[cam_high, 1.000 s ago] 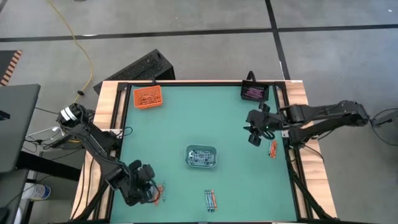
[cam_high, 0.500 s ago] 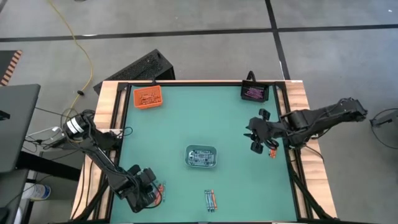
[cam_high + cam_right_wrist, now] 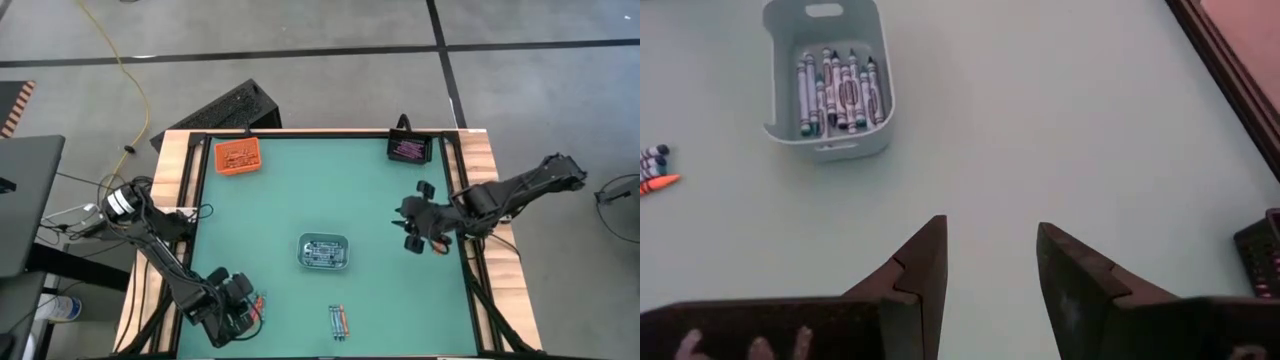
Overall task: Sort crayons
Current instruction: Put the violet crayon into the black bin
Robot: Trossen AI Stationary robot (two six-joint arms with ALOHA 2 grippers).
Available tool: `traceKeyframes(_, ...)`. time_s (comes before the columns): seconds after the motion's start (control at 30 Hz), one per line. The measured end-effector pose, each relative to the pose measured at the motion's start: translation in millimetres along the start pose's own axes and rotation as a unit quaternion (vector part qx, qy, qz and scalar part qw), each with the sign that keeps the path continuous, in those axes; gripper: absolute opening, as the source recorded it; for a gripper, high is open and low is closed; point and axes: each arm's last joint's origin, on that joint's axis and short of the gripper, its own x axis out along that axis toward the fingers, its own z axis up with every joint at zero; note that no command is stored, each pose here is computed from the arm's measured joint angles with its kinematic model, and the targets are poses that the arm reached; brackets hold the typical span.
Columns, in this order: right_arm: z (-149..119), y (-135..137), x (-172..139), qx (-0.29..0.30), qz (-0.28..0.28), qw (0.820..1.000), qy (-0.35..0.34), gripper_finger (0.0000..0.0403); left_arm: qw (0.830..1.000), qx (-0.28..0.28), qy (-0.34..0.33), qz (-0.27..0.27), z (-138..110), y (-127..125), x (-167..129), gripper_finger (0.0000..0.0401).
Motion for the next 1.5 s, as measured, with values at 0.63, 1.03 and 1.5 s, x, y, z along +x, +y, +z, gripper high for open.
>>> traceKeyframes(0.63, -3, 18, 31, -0.042, -0.025, 0.997, 0.064, 0.0148, 1.000, -0.011, 0.003, -0.008, 0, -6, 12, 0.0105)
traceKeyframes(1.03, -3, 18, 31, -0.039, -0.022, 0.997, 0.062, 0.0148, 1.000, -0.013, 0.025, 0.009, 1, -6, 26, 0.0105)
traceKeyframes(1.5, -4, 21, 29, -0.042, -0.015, 0.997, 0.060, 0.0148, 0.997, 0.013, 0.046, 0.059, 1, 4, 26, 0.0105)
